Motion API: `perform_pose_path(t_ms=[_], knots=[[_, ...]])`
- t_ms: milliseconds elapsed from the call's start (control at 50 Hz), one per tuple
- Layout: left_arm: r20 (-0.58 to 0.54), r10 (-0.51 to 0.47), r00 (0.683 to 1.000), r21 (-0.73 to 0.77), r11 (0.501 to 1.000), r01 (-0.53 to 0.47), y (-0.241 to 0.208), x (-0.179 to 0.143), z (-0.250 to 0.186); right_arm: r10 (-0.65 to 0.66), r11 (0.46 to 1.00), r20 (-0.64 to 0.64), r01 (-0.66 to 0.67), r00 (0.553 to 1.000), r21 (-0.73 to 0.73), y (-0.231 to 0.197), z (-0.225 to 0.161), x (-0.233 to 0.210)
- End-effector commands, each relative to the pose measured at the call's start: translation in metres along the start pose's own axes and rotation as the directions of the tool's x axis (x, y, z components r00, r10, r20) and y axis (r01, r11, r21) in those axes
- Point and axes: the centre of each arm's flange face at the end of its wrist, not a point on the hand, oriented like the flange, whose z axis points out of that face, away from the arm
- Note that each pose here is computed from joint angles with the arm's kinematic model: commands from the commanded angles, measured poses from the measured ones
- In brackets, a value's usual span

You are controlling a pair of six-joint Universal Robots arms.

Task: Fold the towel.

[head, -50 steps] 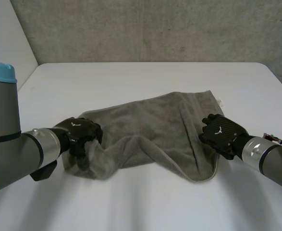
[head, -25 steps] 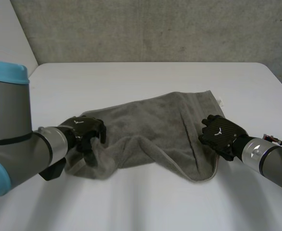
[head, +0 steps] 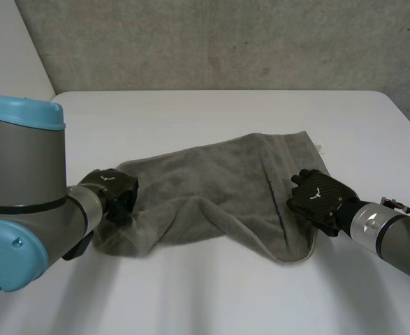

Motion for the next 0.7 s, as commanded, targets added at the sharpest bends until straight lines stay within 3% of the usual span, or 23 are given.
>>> perform_pose_path(t_ms=[20, 260, 400, 420, 440, 480, 500, 520, 540, 560, 580, 600, 620, 640, 660, 700], knots=[[0.002, 0.005, 1.000, 0.023, 1.000, -0.005, -0.005, -0.002, -0.007, -0.004, 1.000, -0.001, 0.004, 1.000, 0.001, -0.001, -0.001, 0.001], [0.045, 0.009, 0.999, 0.074, 0.997, -0.013, -0.017, -0.019, -0.016, -0.016, 0.999, -0.073, 0.018, 0.997, 0.035, -0.015, -0.005, 0.025], [0.164, 0.067, 0.984, 0.260, 0.959, -0.109, -0.048, -0.054, 0.009, 0.019, 0.986, -0.215, 0.017, 0.976, 0.164, -0.045, 0.004, 0.078], [0.182, 0.097, 0.979, 0.346, 0.925, -0.156, -0.068, -0.058, 0.015, 0.044, 0.979, -0.257, 0.011, 0.966, 0.206, -0.051, 0.013, 0.096], [0.182, 0.098, 0.978, 0.346, 0.925, -0.157, -0.068, -0.058, 0.015, 0.044, 0.978, -0.257, 0.011, 0.965, 0.206, -0.051, 0.013, 0.096], [0.243, 0.090, 0.966, 0.500, 0.842, -0.205, -0.110, -0.074, 0.024, 0.121, 0.949, -0.395, 0.011, 0.911, 0.315, -0.070, 0.023, 0.147], [0.244, 0.090, 0.966, 0.501, 0.841, -0.205, -0.110, -0.074, 0.024, 0.121, 0.949, -0.396, 0.011, 0.910, 0.315, -0.070, 0.023, 0.148], [0.262, 0.067, 0.963, 0.567, 0.796, -0.210, -0.129, -0.077, 0.020, 0.194, 0.920, -0.464, 0.004, 0.864, 0.393, -0.087, 0.016, 0.175], [0.262, 0.066, 0.963, 0.568, 0.796, -0.210, -0.130, -0.077, 0.020, 0.283, 0.884, -0.513, -0.013, 0.810, 0.468, -0.102, 0.004, 0.199], [0.264, 0.033, 0.964, 0.635, 0.746, -0.200, -0.149, -0.078, 0.012, 0.284, 0.883, -0.513, -0.013, 0.810, 0.469, -0.103, 0.004, 0.199], [0.252, -0.010, 0.968, 0.691, 0.702, -0.173, -0.164, -0.081, 0.003, 0.365, 0.843, -0.537, -0.026, 0.761, 0.537, -0.114, -0.010, 0.217], [0.252, -0.010, 0.968, 0.691, 0.701, -0.173, -0.164, -0.081, 0.003, 0.366, 0.843, -0.537, -0.026, 0.760, 0.538, -0.114, -0.010, 0.217], [0.230, -0.058, 0.972, 0.748, 0.649, -0.138, -0.178, -0.085, -0.012, 0.432, 0.801, -0.539, -0.034, 0.723, 0.597, -0.123, -0.026, 0.228], [0.193, -0.103, 0.976, 0.802, 0.589, -0.097, -0.191, -0.089, -0.032, 0.468, 0.763, -0.519, -0.031, 0.715, 0.645, -0.133, -0.040, 0.232], [0.193, -0.104, 0.976, 0.803, 0.589, -0.096, -0.191, -0.089, -0.033, 0.468, 0.763, -0.519, -0.031, 0.715, 0.646, -0.133, -0.040, 0.232], [0.112, -0.136, 0.984, 0.866, 0.499, -0.030, -0.198, -0.090, -0.064, 0.483, 0.718, -0.428, -0.066, 0.764, 0.693, -0.141, -0.057, 0.219]])
